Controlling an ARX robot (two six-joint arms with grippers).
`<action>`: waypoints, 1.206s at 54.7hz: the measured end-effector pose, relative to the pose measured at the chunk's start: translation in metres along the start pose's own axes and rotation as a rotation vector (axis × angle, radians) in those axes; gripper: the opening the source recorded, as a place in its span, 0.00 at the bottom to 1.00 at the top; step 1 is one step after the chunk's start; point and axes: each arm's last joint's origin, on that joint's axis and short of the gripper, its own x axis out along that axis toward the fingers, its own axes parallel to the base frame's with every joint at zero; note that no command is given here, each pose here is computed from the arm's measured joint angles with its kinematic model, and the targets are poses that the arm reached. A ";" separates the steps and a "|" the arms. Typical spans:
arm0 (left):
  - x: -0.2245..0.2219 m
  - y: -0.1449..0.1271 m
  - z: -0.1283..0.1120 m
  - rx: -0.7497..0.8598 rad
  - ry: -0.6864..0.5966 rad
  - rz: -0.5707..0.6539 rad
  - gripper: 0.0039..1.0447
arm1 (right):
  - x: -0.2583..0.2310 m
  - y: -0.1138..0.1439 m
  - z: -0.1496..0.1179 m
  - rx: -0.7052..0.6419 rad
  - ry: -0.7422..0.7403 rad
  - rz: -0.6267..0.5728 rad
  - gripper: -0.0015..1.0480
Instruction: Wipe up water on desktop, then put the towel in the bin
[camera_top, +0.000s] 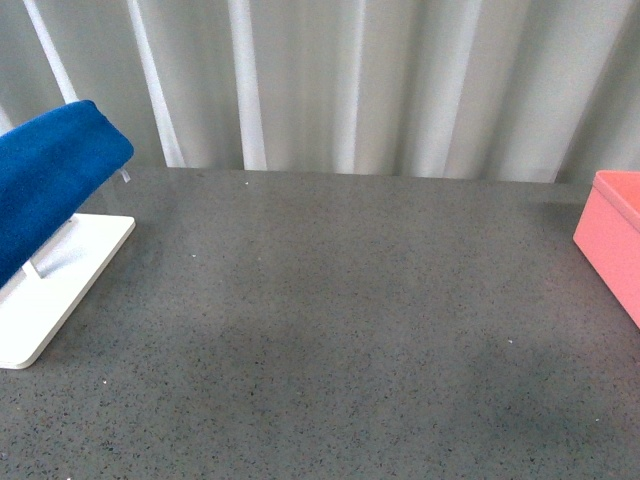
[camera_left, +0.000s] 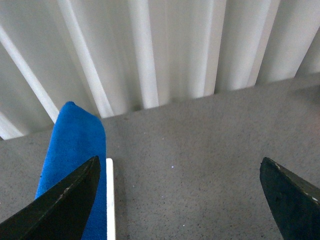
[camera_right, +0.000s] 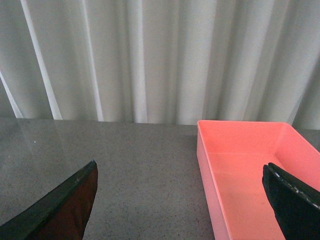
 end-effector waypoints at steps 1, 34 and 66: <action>0.009 0.002 0.002 0.006 0.024 -0.006 0.94 | 0.000 0.000 0.000 0.000 0.000 0.000 0.93; 0.167 0.112 0.018 0.155 0.612 0.155 0.94 | 0.000 0.000 0.000 0.000 0.000 0.000 0.93; 0.227 0.138 0.002 0.064 0.734 0.165 0.94 | 0.000 0.000 0.000 0.000 0.000 0.000 0.93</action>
